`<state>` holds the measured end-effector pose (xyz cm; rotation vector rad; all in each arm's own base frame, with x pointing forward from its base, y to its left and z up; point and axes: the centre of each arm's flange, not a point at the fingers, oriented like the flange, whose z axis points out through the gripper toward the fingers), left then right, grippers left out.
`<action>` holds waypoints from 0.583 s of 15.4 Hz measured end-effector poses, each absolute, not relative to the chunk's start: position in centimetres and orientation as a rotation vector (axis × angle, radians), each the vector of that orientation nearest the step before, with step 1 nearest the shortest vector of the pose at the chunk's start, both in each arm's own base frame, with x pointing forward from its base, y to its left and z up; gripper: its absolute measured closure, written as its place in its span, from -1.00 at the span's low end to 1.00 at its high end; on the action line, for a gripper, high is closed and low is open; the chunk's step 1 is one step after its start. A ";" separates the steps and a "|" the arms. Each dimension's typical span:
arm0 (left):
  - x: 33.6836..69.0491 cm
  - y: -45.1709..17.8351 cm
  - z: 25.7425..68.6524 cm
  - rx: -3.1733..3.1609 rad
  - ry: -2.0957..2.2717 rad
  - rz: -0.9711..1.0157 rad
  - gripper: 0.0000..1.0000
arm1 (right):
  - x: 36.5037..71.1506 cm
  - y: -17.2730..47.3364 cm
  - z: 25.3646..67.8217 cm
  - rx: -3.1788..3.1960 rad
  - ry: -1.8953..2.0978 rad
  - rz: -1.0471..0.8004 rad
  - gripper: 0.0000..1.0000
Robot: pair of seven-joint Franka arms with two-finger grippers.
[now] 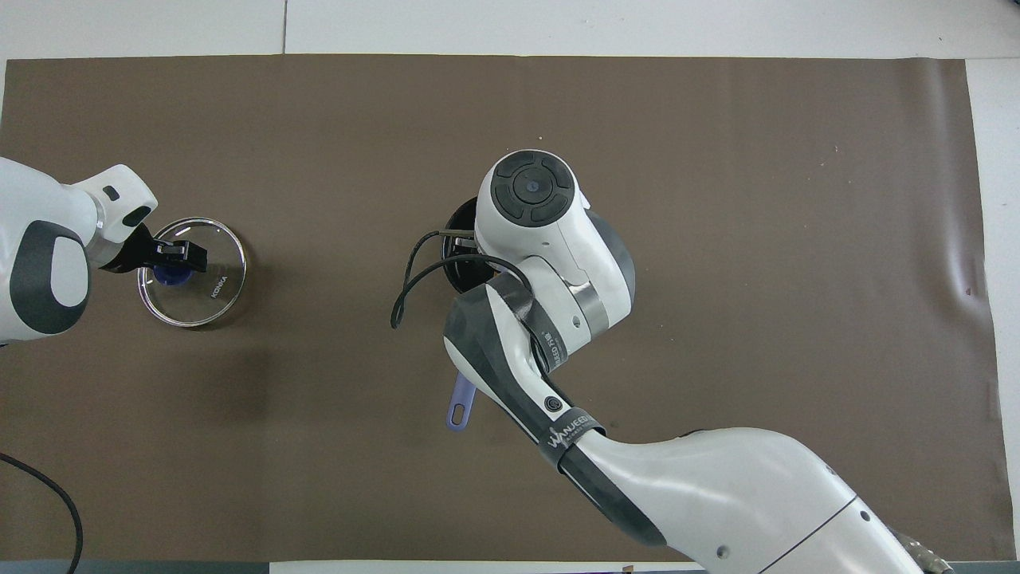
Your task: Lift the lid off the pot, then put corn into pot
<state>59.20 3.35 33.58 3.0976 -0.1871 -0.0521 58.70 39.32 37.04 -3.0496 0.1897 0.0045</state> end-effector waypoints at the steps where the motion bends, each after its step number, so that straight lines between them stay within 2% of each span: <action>1: 59.2 3.3 33.6 3.098 -0.188 -0.050 -0.37 | 59.3 38.7 38.3 -3.060 0.192 -0.022 -1.00; 3: 59.2 3.3 33.6 3.098 -0.189 -0.047 -0.37 | 61.1 35.3 41.2 -3.102 0.179 -0.078 -1.00; 6: 59.2 3.3 33.5 3.097 -0.190 -0.050 -0.37 | 64.3 26.0 46.6 -3.120 0.109 -0.115 -1.00; 9: 59.1 3.3 33.4 3.097 -0.191 -0.052 -0.46 | 64.3 18.0 51.7 -3.169 0.053 -0.076 -1.00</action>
